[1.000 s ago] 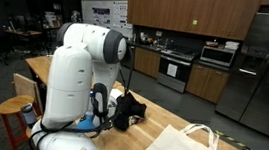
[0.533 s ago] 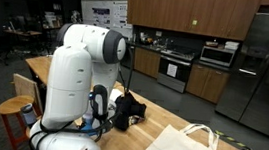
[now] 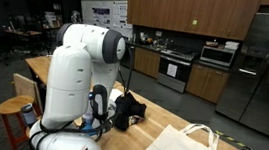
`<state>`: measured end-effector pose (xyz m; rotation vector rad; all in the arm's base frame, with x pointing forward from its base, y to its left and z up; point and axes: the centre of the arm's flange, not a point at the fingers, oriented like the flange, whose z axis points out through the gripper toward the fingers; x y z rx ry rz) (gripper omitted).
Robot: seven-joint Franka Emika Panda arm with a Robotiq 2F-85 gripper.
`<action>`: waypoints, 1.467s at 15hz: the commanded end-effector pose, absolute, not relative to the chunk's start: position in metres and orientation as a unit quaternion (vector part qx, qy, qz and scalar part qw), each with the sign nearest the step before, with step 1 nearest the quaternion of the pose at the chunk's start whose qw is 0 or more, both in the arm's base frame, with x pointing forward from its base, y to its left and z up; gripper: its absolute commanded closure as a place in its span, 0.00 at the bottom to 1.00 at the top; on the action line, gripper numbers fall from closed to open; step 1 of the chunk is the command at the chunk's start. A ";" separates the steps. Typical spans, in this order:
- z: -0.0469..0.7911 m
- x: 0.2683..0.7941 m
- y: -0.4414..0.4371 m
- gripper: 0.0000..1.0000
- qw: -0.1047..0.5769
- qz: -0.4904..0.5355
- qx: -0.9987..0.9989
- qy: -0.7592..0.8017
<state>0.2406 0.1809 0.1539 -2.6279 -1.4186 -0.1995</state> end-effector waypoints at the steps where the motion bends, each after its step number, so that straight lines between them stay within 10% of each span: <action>1: 0.153 0.247 0.181 0.00 0.070 -0.107 -0.900 -0.416; 22: 0.211 0.299 0.166 0.00 0.021 -0.158 -0.979 -0.124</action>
